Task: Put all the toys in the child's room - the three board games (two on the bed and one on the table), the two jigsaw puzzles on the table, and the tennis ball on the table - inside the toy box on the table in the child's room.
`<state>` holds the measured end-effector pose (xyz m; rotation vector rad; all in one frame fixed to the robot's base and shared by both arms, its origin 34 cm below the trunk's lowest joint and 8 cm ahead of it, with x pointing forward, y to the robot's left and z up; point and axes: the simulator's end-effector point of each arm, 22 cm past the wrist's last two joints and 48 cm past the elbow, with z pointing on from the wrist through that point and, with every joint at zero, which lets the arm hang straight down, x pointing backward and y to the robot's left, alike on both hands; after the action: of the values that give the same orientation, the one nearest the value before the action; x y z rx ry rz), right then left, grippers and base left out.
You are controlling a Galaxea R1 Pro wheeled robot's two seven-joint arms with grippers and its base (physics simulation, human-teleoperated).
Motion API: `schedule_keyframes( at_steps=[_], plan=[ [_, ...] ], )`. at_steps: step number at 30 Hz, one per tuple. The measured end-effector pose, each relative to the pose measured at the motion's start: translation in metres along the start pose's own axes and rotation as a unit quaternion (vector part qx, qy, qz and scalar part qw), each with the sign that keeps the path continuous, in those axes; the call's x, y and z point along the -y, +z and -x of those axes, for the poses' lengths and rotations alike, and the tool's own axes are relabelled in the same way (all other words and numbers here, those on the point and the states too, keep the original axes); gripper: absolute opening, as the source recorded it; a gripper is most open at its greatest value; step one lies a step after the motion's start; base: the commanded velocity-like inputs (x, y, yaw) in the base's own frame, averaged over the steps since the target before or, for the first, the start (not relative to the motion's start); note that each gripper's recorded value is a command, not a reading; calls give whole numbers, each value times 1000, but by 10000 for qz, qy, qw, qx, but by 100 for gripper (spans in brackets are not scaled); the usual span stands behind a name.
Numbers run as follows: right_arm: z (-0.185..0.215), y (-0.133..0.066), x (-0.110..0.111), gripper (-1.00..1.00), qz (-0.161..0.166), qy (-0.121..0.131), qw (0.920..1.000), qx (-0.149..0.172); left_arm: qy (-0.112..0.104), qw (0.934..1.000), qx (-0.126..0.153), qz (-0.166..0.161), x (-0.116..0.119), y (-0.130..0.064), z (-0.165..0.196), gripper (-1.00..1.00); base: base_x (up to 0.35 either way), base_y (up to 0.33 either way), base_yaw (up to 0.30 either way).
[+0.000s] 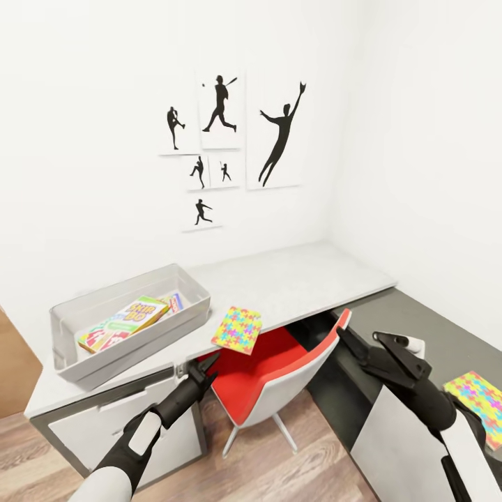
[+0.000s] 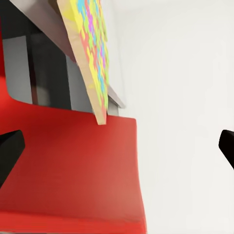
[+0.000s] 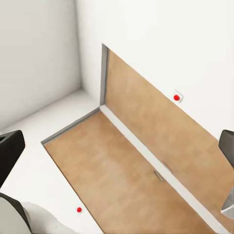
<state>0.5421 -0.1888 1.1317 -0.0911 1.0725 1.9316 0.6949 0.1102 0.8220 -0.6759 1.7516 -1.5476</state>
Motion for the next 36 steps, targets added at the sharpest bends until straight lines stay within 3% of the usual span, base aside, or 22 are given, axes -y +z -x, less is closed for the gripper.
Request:
schedule_keyframes(
  at_steps=[10, 36],
  plan=[
    [1, 1, 0, 100, 2, -38, 10000, -19, 1, 10000, -16, -1, 0, 0, -1, 100, 210, -88, 0],
    [-2, 0, 2, 100, -33, -20, 10000, -38, -4, 10000, -11, -10, 0, 0, -1, 100, 8, -2, 0]
  ],
)
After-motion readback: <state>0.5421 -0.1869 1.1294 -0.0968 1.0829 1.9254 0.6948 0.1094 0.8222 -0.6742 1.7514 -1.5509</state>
